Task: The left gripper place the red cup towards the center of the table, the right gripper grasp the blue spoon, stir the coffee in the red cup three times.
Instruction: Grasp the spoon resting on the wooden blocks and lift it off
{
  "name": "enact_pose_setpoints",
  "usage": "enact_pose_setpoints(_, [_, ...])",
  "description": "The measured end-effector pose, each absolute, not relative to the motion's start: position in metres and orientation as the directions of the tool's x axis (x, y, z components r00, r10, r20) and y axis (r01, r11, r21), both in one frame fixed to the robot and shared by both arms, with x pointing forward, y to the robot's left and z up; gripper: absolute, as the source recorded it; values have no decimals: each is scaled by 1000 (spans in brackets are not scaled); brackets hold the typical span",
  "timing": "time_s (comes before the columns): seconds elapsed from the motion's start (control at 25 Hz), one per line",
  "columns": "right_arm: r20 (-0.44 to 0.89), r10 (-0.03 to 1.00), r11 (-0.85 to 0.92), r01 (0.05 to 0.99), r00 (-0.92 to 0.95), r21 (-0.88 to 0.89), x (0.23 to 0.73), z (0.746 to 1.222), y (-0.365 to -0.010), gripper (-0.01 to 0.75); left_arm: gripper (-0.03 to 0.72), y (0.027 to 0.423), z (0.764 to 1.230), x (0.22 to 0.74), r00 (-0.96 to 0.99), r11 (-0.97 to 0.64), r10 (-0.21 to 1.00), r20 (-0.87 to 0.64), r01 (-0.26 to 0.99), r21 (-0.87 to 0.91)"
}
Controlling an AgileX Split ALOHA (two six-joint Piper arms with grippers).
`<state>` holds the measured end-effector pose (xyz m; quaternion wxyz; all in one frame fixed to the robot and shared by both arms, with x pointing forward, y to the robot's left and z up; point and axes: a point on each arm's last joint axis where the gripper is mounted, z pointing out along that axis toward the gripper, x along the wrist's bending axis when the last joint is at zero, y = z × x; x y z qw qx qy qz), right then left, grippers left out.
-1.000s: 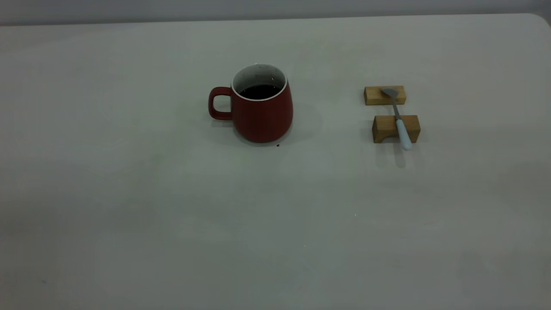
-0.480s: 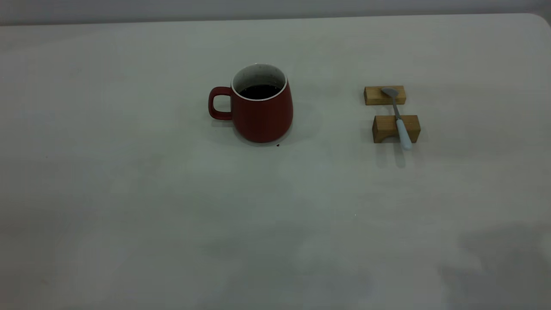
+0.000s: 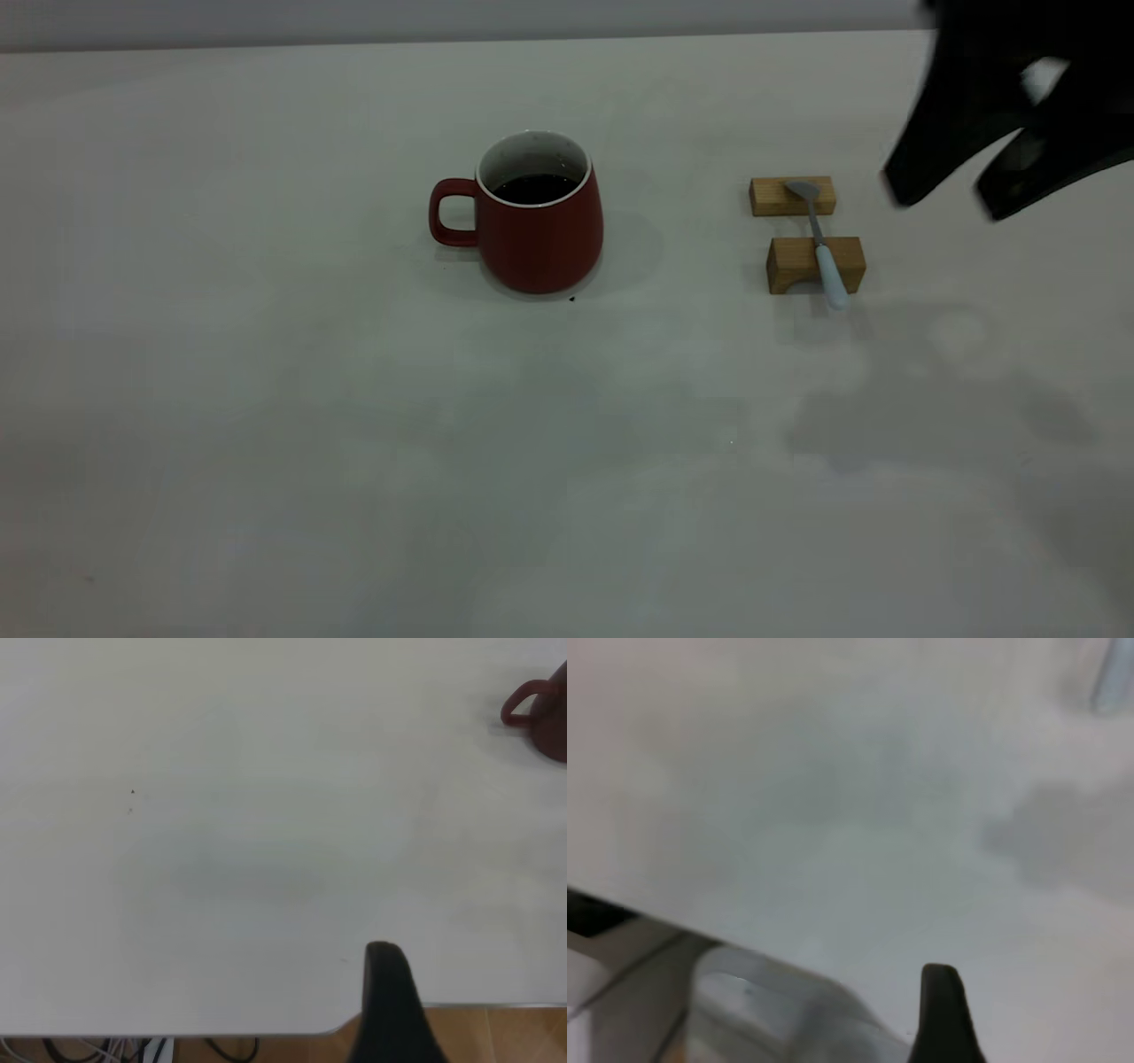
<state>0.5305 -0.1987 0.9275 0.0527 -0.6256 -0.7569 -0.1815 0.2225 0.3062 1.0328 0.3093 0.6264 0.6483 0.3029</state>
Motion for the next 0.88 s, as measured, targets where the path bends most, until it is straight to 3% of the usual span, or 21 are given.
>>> enact_pose_setpoints(0.48, [217,969,97,991,-114,89,614,859,-167,580,558,306,1033,223,-24,32,999,-21,625,780])
enact_pose_setpoints(0.88, [139,987,86,996,-85,-1,632,826,-168,580,558,306,1033,223,-24,32,999,-21,625,780])
